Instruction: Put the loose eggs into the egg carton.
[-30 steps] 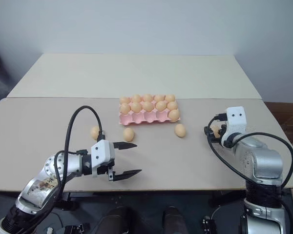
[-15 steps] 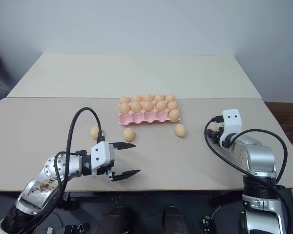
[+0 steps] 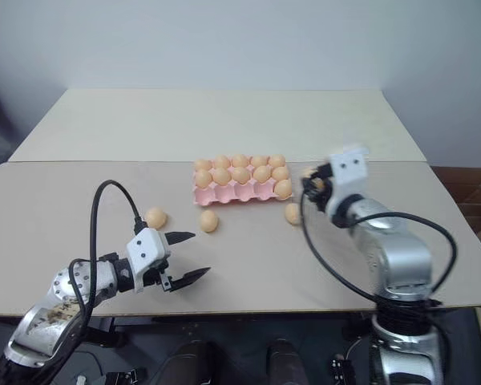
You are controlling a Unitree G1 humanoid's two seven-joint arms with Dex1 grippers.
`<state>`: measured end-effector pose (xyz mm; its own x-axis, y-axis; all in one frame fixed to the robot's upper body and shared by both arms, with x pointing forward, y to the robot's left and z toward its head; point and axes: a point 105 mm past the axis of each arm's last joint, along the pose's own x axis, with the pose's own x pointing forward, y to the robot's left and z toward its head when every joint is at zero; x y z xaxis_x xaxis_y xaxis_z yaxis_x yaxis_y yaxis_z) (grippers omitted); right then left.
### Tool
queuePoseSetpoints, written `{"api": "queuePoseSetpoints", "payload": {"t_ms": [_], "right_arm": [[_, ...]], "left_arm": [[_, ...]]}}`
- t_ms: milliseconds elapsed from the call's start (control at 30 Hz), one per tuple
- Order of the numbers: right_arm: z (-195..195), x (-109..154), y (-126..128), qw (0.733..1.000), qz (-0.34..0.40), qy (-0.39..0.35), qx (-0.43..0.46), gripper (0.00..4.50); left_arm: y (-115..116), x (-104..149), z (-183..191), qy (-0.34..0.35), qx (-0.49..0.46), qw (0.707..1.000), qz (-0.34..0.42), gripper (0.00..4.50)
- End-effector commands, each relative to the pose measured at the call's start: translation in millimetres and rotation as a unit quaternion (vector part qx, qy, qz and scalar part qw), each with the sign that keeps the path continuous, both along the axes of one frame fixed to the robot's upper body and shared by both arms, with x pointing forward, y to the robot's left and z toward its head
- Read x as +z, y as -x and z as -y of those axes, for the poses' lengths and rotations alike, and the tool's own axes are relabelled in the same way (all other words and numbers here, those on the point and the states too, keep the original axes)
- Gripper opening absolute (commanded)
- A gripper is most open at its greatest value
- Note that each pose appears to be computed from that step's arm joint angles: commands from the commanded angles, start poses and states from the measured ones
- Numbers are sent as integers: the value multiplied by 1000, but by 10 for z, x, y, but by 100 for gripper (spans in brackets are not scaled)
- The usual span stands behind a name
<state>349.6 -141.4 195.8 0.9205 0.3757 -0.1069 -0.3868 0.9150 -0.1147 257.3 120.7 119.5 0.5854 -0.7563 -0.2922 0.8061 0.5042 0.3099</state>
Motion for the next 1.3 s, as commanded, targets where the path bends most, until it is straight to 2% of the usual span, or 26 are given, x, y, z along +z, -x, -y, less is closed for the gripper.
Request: {"api": "queuePoseSetpoints", "payload": {"t_ms": [33,367,800,1067,1200,1300], "right_arm": [[-248,63,-43,1000,14,-4,17,168],[-533,-141,-433,999,8,35,18,168],[-622,-241,-580,998,11,62,24,168],[-643,-203,-567,998,16,57,28,440],[-596,27,-475,997,56,36,31,446],[-513,264,-284,995,89,-4,44,446]], "left_arm": [[-7,120,-4,9,18,1000,17,436],[33,102,25,2,19,1000,18,436],[36,89,22,-4,21,1000,21,436],[44,83,22,-7,20,1000,21,436],[56,78,22,-5,21,1000,19,436],[62,71,4,-1,27,1000,16,436]]}}
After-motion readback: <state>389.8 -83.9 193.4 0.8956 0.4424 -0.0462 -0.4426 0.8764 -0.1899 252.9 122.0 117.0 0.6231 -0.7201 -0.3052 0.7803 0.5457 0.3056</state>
